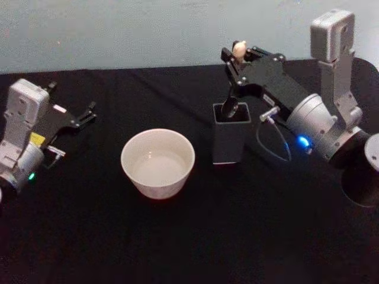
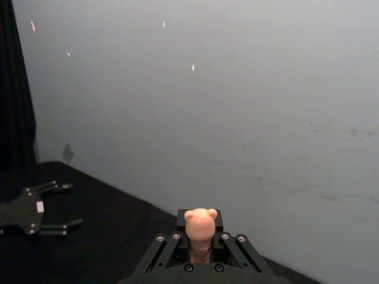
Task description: Pick up the stirring spoon with one hand, stir inside the cup, then place it back in its original position.
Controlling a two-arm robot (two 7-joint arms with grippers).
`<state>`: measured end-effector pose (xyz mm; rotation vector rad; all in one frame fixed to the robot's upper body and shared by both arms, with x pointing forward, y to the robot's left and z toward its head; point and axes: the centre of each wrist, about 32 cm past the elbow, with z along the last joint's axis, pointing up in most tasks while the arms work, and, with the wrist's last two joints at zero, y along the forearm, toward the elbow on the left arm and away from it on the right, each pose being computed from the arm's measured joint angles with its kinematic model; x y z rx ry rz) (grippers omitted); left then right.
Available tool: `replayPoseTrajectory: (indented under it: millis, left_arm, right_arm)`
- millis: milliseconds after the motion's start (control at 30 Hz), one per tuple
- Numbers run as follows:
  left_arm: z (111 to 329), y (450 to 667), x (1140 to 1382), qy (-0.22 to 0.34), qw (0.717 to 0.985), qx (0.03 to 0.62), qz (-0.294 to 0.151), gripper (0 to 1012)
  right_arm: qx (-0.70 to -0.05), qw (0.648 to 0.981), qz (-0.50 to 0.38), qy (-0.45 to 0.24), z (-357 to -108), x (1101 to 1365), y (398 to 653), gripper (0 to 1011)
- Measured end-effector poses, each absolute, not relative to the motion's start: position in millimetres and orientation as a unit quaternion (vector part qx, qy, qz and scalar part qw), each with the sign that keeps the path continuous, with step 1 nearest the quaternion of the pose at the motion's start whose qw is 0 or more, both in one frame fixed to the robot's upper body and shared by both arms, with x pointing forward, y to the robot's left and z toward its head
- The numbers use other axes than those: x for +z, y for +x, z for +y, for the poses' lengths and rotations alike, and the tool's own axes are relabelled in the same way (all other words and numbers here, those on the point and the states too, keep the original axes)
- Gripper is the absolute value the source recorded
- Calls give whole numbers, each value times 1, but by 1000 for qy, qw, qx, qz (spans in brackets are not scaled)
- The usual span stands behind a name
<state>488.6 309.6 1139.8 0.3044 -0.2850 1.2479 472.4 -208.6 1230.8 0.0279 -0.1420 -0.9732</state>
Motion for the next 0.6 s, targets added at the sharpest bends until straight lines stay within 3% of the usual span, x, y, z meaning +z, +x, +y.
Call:
replayPoseTrajectory:
  millis: [600]
  left_arm:
    - [310, 489, 1140, 141, 791, 580, -132, 1001]
  right_arm:
    - [-487, 873, -10, -27, -201, 1194, 480, 213]
